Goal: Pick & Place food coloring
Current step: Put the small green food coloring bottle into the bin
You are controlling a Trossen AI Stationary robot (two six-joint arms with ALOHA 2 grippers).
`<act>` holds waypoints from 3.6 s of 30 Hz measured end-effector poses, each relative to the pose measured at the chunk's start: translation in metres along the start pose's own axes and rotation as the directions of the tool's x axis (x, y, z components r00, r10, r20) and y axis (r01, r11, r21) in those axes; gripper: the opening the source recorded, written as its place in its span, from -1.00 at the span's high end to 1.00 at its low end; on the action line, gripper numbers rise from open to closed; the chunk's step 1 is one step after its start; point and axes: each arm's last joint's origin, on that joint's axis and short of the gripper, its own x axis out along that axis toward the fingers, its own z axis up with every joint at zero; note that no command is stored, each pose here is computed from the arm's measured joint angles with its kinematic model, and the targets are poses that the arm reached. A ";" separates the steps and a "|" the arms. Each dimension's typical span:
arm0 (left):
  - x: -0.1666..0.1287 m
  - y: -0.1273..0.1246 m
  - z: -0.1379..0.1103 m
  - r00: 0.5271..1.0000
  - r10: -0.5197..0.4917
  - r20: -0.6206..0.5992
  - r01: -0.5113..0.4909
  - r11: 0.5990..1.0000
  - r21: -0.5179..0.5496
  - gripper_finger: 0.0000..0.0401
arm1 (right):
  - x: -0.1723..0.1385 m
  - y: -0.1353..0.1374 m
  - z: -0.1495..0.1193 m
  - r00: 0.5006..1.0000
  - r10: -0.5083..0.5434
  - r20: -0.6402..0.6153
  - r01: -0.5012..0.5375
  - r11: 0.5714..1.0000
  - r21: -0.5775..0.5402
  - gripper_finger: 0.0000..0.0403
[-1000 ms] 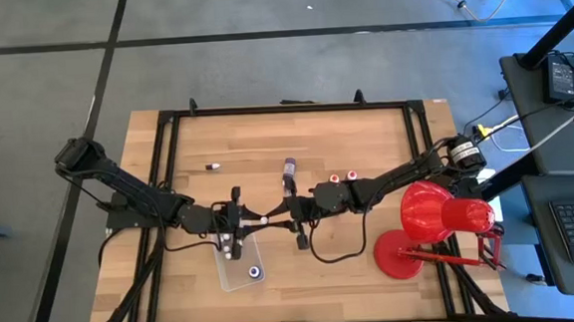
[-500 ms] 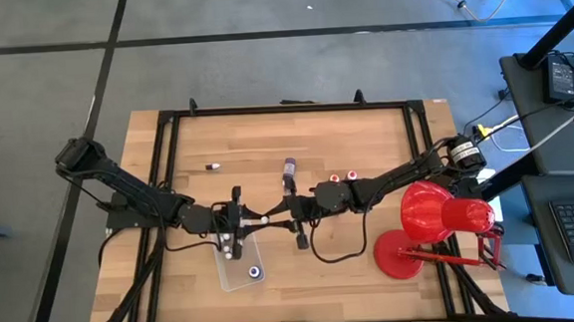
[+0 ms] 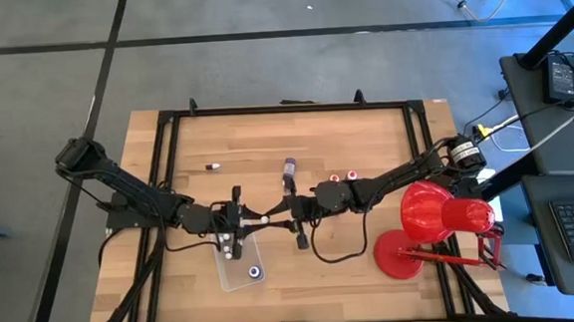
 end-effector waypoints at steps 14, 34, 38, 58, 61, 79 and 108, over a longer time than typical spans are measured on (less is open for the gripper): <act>0.000 0.000 0.000 1.000 0.003 0.003 -0.003 1.000 -0.002 0.64 | 0.000 0.000 0.001 1.000 0.000 0.007 0.000 1.000 0.001 0.63; 0.000 0.001 -0.004 0.999 0.030 -0.034 -0.030 1.000 0.010 0.26 | 0.000 -0.001 -0.004 0.998 -0.033 -0.044 0.033 0.999 -0.005 0.64; 0.000 0.002 -0.008 0.997 0.041 -0.073 -0.039 0.999 0.018 0.16 | 0.000 -0.002 -0.008 0.995 -0.058 -0.083 0.058 0.998 -0.012 0.65; -0.002 -0.001 -0.018 0.974 -0.118 -0.194 0.121 0.993 0.005 0.08 | -0.006 0.002 -0.032 0.941 0.035 -0.336 0.005 0.993 0.117 0.64; -0.002 -0.001 -0.018 0.976 -0.101 -0.191 0.105 0.994 0.011 0.08 | -0.006 0.002 -0.032 0.942 0.041 -0.333 0.007 0.990 0.142 0.63; 0.009 0.013 -0.005 0.980 -0.032 -0.198 0.120 0.884 0.453 0.08 | -0.006 0.004 -0.032 0.940 0.094 -0.328 -0.011 0.970 0.244 0.62; 0.036 0.024 0.008 0.903 -0.230 -0.364 0.427 0.580 0.693 0.08 | -0.006 0.004 -0.032 0.934 0.139 -0.329 0.028 0.891 0.453 0.62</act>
